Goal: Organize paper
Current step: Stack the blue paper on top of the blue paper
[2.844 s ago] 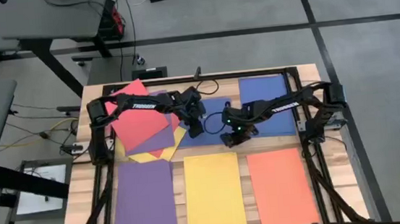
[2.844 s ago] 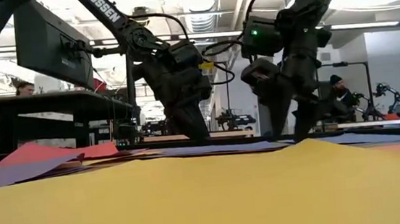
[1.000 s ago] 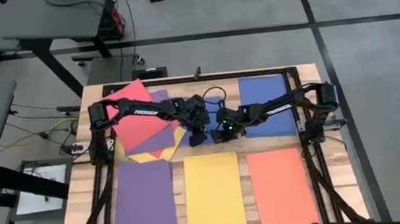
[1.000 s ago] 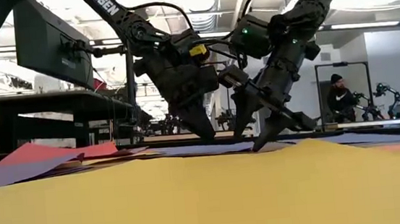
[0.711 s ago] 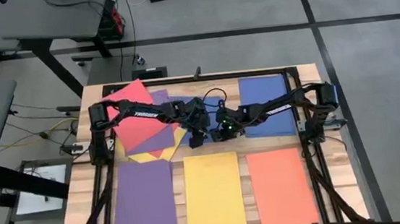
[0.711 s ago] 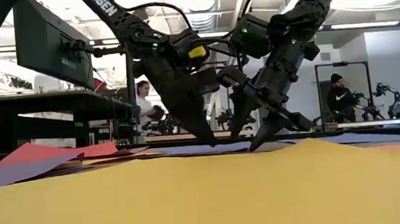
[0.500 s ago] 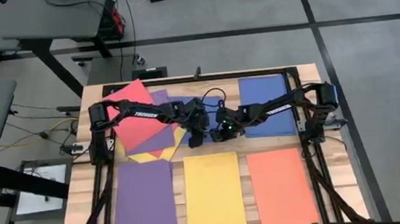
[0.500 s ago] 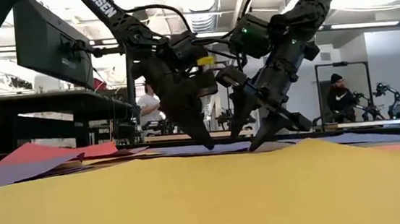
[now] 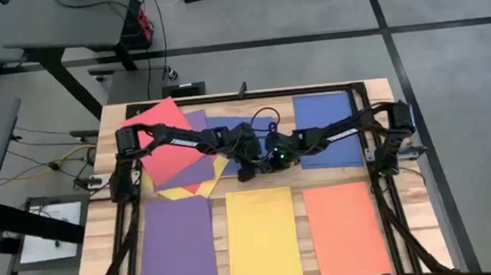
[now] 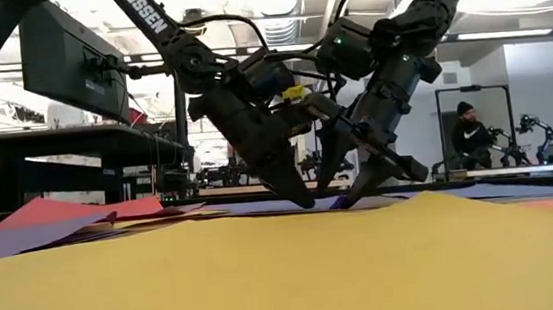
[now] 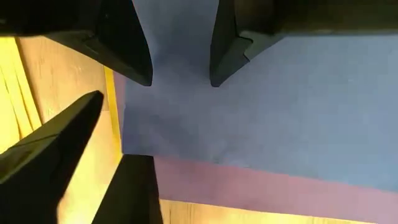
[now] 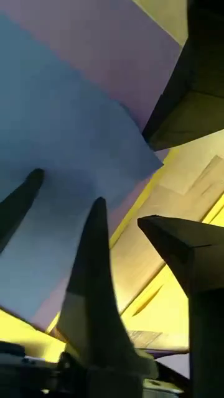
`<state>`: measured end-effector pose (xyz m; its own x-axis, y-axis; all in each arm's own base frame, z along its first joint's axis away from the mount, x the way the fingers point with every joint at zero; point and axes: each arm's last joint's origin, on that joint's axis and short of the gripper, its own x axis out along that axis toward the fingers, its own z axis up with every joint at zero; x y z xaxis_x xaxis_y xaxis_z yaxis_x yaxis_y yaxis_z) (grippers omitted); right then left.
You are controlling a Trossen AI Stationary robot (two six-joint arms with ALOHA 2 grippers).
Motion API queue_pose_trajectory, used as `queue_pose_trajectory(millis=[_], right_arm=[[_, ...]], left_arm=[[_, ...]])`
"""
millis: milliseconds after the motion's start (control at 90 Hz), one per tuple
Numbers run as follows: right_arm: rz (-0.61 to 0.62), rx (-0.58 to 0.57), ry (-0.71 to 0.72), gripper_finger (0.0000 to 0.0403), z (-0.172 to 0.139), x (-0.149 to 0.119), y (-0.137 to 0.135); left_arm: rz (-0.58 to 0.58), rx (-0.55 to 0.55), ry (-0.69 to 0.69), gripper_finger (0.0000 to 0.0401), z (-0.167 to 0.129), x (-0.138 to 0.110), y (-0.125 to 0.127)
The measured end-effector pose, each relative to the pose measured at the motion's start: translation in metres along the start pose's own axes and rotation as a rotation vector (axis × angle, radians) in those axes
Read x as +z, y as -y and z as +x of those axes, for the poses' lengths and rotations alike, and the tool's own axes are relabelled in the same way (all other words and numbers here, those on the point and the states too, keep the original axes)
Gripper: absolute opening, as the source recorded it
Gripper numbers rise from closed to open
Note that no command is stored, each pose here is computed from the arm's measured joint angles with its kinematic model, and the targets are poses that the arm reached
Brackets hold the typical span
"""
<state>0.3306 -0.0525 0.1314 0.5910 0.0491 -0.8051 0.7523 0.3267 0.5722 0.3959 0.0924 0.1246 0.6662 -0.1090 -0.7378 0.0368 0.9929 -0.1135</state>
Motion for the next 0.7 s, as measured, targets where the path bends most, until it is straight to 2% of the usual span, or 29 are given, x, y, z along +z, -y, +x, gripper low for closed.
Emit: queue_pose_trajectory(millis=[100, 189, 278, 389, 700], right_arm=[[0.002, -0.001, 0.002, 0.017, -0.0001, 0.0006, 0.0004], [0.011, -0.007, -0.001, 0.0148, -0.0001, 0.0004, 0.001], [0.096, -0.04, -0.015, 0.0118, -0.0002, -0.0012, 0.0039], [0.148, -0.055, -0.018, 0.0094, -0.0005, -0.0019, 0.005], [0.186, -0.055, -0.019, 0.0089, -0.0005, -0.0023, 0.0048]], left_arm=[[-0.009, -0.005, -0.004, 0.0144, 0.0009, -0.0001, 0.0026], [-0.01, -0.009, -0.006, 0.0144, 0.0015, -0.0001, 0.0046], [-0.01, -0.016, -0.006, 0.0144, 0.0017, -0.0001, 0.0056], [-0.016, -0.017, -0.007, 0.0144, 0.0019, -0.0004, 0.0053], [-0.015, -0.017, -0.008, 0.0144, 0.0019, -0.0006, 0.0053]])
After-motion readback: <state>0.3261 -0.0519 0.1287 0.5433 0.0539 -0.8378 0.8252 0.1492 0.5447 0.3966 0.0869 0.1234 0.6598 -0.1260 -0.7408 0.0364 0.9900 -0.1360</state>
